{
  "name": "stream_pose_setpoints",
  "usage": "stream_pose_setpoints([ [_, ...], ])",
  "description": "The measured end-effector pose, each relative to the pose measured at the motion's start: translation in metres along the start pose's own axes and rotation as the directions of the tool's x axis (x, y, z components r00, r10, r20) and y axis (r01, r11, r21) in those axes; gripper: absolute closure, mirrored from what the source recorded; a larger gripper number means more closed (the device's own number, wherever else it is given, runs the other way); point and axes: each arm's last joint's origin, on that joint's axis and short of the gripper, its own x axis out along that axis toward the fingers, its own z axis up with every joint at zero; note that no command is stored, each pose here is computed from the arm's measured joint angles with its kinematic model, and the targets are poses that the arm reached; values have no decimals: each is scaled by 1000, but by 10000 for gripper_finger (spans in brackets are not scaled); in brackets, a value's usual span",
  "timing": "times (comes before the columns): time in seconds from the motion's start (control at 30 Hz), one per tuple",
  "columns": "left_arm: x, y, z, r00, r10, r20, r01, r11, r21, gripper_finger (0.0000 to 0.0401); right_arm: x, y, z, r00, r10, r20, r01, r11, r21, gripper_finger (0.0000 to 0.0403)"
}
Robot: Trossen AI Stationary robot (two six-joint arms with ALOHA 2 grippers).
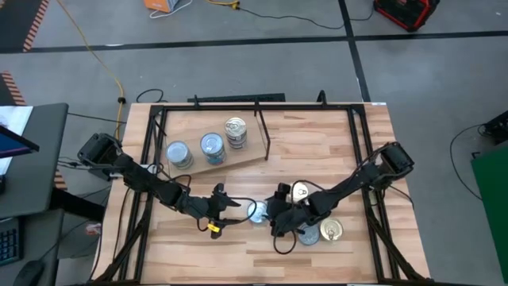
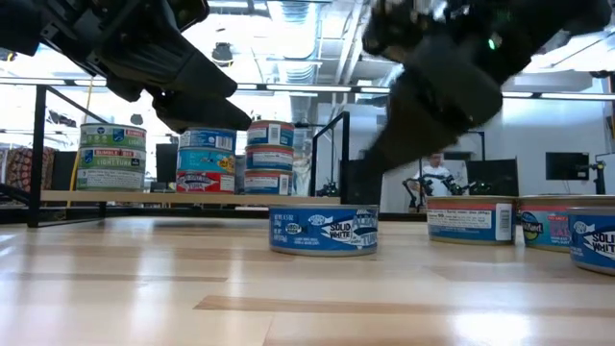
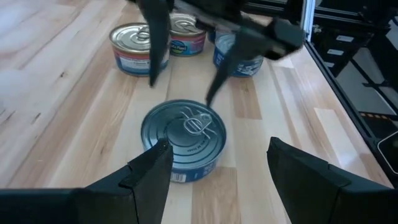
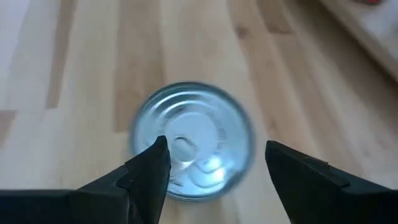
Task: Stack canned seafood by type on shelf
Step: Stack the blue tuna can on top of the green tuna can on the shelf
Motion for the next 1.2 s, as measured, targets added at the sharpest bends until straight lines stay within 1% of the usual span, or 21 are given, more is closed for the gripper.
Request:
stream_pose_setpoints([
  [0.13,0,0,0,1000,0,-2,0,1000,1,152,-3,-5,-6,995,-55,-84,56,998,13,117],
  [0.23,0,0,0,1000,0,-3,0,1000,2,152,-6,-6,-3,996,-49,-77,52,998,32,140],
  [0.3,0,0,0,1000,2,-2,-2,1000,2,152,-6,-5,-2,996,-30,-79,33,999,37,169],
  [0.37,0,0,0,1000,5,-2,-5,1000,7,152,-5,-6,-3,995,-17,-94,20,999,39,208],
  [0.5,0,0,0,1000,13,2,-13,1000,14,152,-2,-9,0,997,-15,-74,19,998,60,284],
  [0.57,0,1,0,1000,14,2,-14,1000,14,152,-1,-11,2,997,-18,-70,23,998,66,311],
  [0.63,0,0,0,1000,14,2,-14,1000,14,152,1,-14,3,997,-24,-70,30,996,81,328],
  [0.7,0,0,0,1000,14,2,-14,1000,14,152,2,-16,4,997,-25,-73,32,994,101,335],
  [0.83,0,1,0,1000,14,2,-14,1000,14,152,6,-23,6,996,3,-89,10,989,150,337],
  [0.97,0,1,0,1000,14,2,-14,1000,14,152,9,-27,7,995,13,-95,3,986,165,337],
  [1.07,0,1,0,1000,14,2,-14,1000,14,152,13,-25,5,995,22,-96,-5,985,171,337],
  [1.2,0,1,0,1000,14,-1,-14,1000,15,152,25,-17,-4,993,33,-112,-14,986,166,337],
])
